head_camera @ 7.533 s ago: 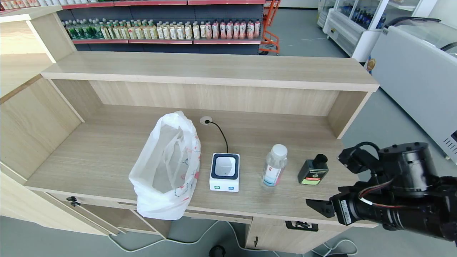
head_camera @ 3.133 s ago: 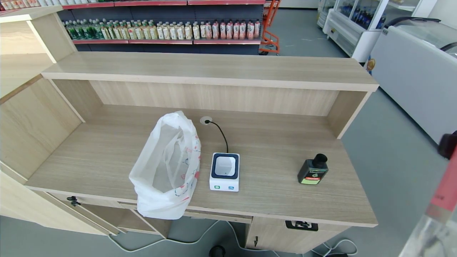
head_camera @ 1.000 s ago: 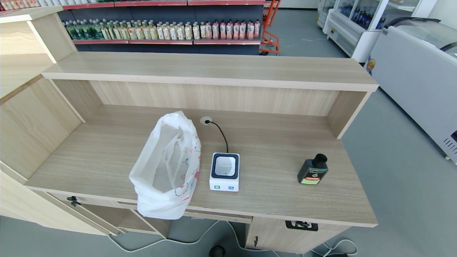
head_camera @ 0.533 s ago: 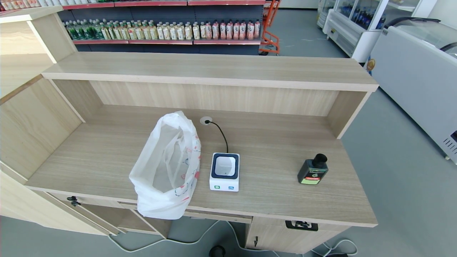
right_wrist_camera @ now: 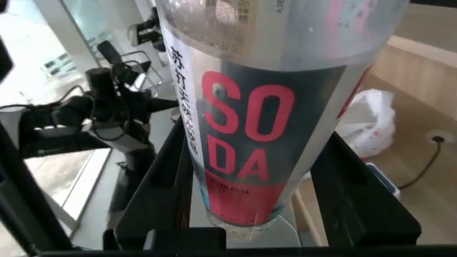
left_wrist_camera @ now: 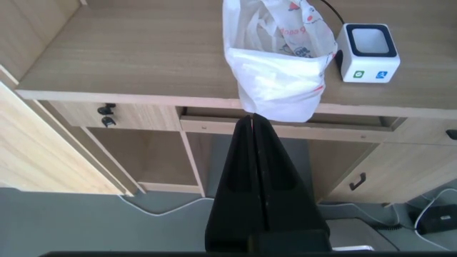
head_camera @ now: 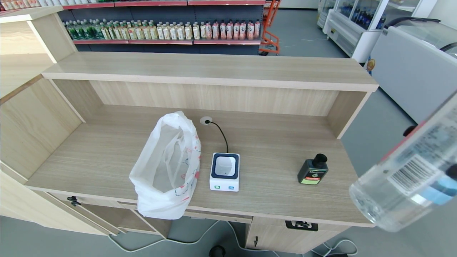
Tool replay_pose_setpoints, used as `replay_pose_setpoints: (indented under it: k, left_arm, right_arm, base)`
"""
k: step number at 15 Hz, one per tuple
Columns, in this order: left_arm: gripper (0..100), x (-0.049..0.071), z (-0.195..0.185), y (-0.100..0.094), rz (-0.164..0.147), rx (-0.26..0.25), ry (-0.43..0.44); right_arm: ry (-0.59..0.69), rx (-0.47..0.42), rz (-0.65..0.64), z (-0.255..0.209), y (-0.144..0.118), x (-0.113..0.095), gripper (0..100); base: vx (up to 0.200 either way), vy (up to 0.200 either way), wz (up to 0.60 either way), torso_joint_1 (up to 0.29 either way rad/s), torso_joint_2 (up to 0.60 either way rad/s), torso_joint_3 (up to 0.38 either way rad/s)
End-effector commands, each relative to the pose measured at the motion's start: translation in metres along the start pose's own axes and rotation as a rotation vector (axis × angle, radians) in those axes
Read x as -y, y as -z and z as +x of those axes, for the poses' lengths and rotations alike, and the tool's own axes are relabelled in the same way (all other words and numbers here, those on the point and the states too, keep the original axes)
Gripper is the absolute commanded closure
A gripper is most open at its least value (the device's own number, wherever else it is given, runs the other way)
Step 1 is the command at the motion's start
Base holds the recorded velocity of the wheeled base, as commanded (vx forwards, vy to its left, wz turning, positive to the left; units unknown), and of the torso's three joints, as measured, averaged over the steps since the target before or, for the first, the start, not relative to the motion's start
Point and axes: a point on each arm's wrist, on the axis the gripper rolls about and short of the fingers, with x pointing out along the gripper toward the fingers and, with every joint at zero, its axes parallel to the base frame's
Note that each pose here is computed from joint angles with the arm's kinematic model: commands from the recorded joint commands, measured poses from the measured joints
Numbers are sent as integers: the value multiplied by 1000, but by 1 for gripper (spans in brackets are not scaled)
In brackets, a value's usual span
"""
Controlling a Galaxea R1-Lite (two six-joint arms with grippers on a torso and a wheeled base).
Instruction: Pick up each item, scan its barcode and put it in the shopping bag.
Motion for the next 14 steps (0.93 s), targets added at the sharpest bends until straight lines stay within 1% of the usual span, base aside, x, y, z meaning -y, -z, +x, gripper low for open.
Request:
replay_pose_setpoints:
  k: [1, 2, 3, 4, 5, 7, 9, 10, 12, 14]
  left_arm:
    - [100, 0, 0, 0, 0, 0, 0]
    - [100, 0, 0, 0, 0, 0, 0]
    - [100, 0, 0, 0, 0, 0, -1]
    - [100, 0, 0, 0, 0, 0, -1]
    - [100, 0, 0, 0, 0, 0, 0]
    - [100, 0, 0, 0, 0, 0, -1]
    - [100, 0, 0, 0, 0, 0, 0]
    - [100, 0, 0, 0, 0, 0, -1]
    - [100, 0, 0, 0, 0, 0, 0]
    - [100, 0, 0, 0, 0, 0, 0]
  right_arm:
    - [160, -83, 11, -12, 25, 26, 100]
    - [265, -152, -54, -20, 36, 30, 100]
    - [343, -217, -112, -23, 43, 33, 100]
    - [417, -286, -127, -25, 51, 32, 100]
    - [451, -318, -124, -26, 53, 33, 100]
    - [485, -346, -118, -26, 57, 34, 100]
    - [555, -363, -142, -25, 55, 41, 100]
    - [581, -373, -179, -22, 53, 44, 100]
    - [681, -445, -289, -20, 54, 58, 100]
    - [726, -488, -347, -18, 55, 70, 100]
  base:
    - [0, 0, 0, 0, 0, 0]
    - [0, 0, 0, 0, 0, 0]
    - [0, 0, 0, 0, 0, 0]
    - [0, 0, 0, 0, 0, 0]
    - [0, 0, 0, 0, 0, 0]
    - [0, 0, 0, 0, 0, 0]
    - [0, 0, 0, 0, 0, 0]
    - [0, 0, 0, 0, 0, 0]
    - [0, 0, 0, 0, 0, 0]
    - [0, 0, 0, 0, 0, 0]
